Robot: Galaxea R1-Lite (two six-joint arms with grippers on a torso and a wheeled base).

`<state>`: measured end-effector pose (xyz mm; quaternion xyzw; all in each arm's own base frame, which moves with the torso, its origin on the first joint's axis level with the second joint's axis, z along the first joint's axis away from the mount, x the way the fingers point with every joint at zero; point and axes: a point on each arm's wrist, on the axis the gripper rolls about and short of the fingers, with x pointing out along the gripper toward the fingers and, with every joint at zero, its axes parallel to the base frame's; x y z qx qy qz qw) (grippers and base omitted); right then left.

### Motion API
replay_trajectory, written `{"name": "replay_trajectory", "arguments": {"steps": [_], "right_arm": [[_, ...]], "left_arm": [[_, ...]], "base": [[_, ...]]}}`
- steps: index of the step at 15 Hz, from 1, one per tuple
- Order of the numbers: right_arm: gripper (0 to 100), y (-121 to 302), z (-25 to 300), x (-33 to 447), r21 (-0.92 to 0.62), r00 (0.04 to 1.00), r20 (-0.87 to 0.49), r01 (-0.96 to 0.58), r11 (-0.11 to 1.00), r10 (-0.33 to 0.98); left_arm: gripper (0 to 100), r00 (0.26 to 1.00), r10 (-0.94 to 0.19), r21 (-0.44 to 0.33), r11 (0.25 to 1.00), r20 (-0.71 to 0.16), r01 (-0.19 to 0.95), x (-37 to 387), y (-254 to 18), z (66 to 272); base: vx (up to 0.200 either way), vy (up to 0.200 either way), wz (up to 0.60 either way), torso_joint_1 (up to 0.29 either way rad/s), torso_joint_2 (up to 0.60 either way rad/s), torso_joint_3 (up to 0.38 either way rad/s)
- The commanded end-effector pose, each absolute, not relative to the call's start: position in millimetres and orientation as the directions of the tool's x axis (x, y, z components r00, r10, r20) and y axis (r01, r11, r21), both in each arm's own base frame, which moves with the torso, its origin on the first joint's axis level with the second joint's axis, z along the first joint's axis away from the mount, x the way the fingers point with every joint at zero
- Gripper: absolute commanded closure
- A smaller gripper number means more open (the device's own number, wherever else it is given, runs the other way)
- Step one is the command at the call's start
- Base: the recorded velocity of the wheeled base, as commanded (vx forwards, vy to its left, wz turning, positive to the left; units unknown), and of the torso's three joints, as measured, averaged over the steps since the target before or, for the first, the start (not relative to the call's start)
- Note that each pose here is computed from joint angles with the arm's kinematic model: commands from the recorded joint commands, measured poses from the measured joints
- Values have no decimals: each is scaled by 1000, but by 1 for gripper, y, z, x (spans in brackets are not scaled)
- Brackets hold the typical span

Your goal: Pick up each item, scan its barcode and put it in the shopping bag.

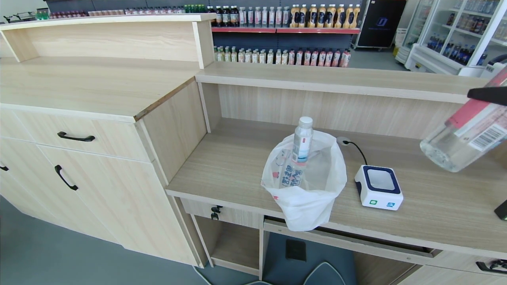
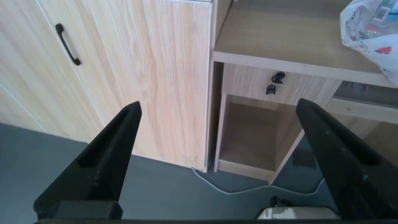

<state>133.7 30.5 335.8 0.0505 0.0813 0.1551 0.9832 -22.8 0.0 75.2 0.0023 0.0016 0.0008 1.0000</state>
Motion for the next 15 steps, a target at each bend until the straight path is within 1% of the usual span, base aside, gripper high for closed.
{"name": "replay_trajectory", "arguments": {"steps": [1, 4, 6, 7, 8, 10, 12, 14, 15], "right_arm": [[100, 28, 308, 191, -58, 964, -234, -146, 988, 129], [100, 20, 281, 241, -246, 996, -57, -84, 966, 72], [100, 21, 256, 263, -349, 996, 14, -78, 934, 89], [100, 20, 249, 270, -369, 994, 37, -80, 926, 101], [100, 19, 239, 279, -404, 989, 75, -86, 911, 127], [100, 16, 225, 293, -516, 958, 159, -126, 847, 239], [100, 12, 213, 306, -621, 908, 209, -164, 766, 364], [100, 6, 198, 318, -694, 860, 219, -195, 693, 461], [100, 0, 191, 324, -714, 853, 212, -197, 672, 476]], "left_arm": [[0, 1000, 2, 5, 1000, -3, -2, -23, 0, 75], [0, 1000, 2, 5, 1000, -3, -2, -23, 0, 75], [0, 1000, 2, 5, 1000, -3, -2, -23, 0, 75], [0, 1000, 2, 5, 1000, -3, -2, -23, 0, 75], [0, 1000, 3, 5, 1000, -3, -3, -23, 0, 75], [0, 1000, 2, 5, 1000, -3, -2, -23, 0, 75], [0, 1000, 2, 5, 1000, -3, -2, -23, 0, 75], [0, 1000, 2, 5, 1000, -3, -2, -23, 0, 75], [0, 1000, 2, 5, 1000, -3, -2, -23, 0, 75]], "base": [[0, 0, 0, 0, 0, 0], [0, 0, 0, 0, 0, 0], [0, 0, 0, 0, 0, 0], [0, 0, 0, 0, 0, 0], [0, 0, 0, 0, 0, 0], [0, 0, 0, 0, 0, 0], [0, 0, 0, 0, 0, 0], [0, 0, 0, 0, 0, 0], [0, 0, 0, 0, 0, 0]]}}
